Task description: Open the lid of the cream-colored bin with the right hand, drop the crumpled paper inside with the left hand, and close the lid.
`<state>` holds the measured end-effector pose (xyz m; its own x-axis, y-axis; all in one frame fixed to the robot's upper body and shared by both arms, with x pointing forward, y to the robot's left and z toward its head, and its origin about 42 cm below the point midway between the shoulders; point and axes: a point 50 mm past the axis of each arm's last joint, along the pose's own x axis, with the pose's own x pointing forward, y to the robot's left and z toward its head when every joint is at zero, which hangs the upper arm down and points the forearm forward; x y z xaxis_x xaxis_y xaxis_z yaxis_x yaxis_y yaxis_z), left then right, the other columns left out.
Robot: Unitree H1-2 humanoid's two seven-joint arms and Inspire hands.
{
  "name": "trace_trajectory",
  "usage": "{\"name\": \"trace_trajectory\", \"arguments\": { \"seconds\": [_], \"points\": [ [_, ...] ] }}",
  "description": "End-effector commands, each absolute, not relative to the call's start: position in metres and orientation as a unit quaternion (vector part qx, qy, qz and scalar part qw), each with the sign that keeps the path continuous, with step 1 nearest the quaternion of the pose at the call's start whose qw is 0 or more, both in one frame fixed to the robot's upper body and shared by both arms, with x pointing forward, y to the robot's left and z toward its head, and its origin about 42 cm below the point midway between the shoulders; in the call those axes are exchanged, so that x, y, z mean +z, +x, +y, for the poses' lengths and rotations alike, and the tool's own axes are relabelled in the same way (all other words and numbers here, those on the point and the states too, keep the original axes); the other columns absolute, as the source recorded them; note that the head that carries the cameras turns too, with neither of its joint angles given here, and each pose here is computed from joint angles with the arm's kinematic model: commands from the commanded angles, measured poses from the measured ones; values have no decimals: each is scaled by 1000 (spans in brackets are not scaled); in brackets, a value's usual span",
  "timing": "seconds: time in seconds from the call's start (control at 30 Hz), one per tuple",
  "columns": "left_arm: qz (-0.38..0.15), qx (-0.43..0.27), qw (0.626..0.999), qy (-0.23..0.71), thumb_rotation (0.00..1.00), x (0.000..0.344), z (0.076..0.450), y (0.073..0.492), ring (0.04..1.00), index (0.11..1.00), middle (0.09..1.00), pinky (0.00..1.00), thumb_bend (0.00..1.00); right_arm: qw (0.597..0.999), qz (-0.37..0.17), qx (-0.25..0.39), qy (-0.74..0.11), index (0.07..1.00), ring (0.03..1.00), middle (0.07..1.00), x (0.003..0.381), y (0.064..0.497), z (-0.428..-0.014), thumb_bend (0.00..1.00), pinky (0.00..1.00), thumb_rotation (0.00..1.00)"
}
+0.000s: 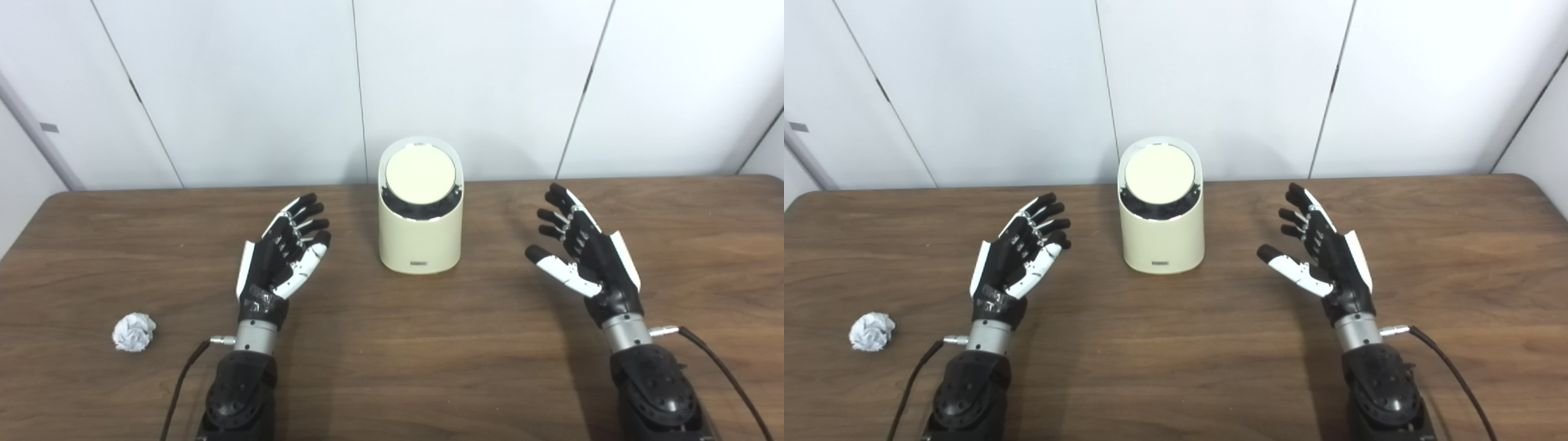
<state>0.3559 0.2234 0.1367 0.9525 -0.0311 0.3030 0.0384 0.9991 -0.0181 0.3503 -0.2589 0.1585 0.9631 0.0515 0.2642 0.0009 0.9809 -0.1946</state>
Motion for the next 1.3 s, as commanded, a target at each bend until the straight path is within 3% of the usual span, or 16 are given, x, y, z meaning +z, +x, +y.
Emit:
{"name": "trace_trajectory", "arguments": {
  "seconds": [0.0,0.7,0.9,1.27],
  "points": [
    [-202,-23,979,-12,289,161,223,367,756,837,816,623,529,980,-171,16,-95,925,859,919,178,354,-257,794,810,470],
    [-209,-28,978,-2,311,162,214,370,740,834,808,614,533,980,-174,17,-91,921,853,911,176,357,-265,785,786,446],
    [-209,-32,977,-5,300,159,200,371,739,844,807,629,544,980,-175,16,-93,936,885,928,168,359,-280,752,865,430],
    [-220,-30,975,9,275,163,198,372,731,831,800,602,539,979,-175,15,-100,915,838,908,187,351,-270,691,795,411]
  ]
}}
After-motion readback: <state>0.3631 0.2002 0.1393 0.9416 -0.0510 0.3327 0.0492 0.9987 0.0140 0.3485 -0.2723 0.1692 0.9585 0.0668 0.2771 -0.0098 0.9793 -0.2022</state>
